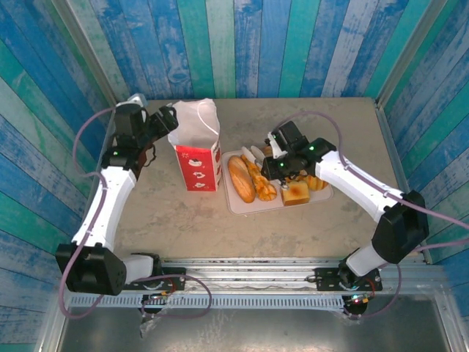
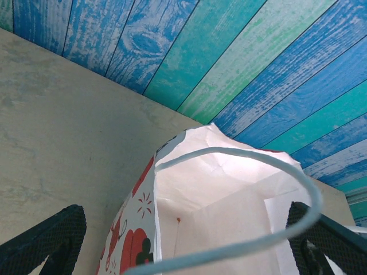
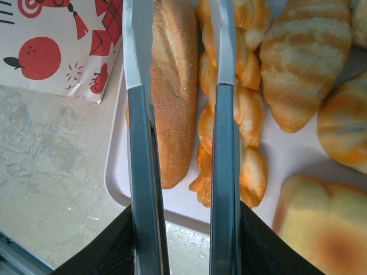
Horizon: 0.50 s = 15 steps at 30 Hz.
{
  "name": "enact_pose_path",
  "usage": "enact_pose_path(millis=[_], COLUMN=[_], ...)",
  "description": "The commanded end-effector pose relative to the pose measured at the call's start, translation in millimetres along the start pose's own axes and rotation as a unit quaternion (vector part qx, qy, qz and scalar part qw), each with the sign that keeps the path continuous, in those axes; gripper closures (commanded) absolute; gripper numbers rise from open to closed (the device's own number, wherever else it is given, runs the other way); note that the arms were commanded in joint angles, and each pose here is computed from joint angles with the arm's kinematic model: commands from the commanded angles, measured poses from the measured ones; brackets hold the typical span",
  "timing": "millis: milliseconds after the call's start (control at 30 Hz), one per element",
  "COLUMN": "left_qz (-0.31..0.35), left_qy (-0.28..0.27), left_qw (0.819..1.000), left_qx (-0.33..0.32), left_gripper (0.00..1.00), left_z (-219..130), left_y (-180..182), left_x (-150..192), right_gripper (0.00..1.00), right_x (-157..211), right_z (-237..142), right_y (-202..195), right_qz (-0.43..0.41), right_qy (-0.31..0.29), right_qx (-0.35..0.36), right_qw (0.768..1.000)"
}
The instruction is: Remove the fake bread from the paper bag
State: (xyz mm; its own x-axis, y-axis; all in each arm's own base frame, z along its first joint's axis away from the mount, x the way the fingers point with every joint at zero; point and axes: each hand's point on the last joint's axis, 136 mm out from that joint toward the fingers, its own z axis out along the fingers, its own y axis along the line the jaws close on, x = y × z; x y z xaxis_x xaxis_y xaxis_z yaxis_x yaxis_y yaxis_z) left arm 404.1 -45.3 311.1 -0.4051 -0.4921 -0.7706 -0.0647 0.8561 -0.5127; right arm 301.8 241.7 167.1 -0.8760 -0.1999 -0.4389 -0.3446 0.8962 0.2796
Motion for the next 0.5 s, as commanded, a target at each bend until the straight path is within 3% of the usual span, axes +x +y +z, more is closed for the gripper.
enact_pose_path(millis=[0,267,467], left_qz=[0.008,0.007,0.003], left_qy=[-0.015,-0.048,-0.065], left_qw=[1.000,0.998,0.997], left_qx=[0.017,0.029,0.030], left_gripper=[0.06,0.06,0.06], left_z=[-25.3,-64.5,-90.2], left_y=[-10.9,-17.3,-15.0], left_x=[-10.5,-18.3,-15.8], right_gripper=[0.59,0.59,0.59], right_x=[-5.0,-7.3,-2.7], right_z=[-19.2,-57.1,-77.2], right_y=[-4.6,-53.9,-122.7], right_qz=[0.010,0.057,0.097], right_qy=[-0.032,-0.083,-0.112], right_qx=[0.002,0.039,0.109], right_qw=[0.999,0.994,0.983])
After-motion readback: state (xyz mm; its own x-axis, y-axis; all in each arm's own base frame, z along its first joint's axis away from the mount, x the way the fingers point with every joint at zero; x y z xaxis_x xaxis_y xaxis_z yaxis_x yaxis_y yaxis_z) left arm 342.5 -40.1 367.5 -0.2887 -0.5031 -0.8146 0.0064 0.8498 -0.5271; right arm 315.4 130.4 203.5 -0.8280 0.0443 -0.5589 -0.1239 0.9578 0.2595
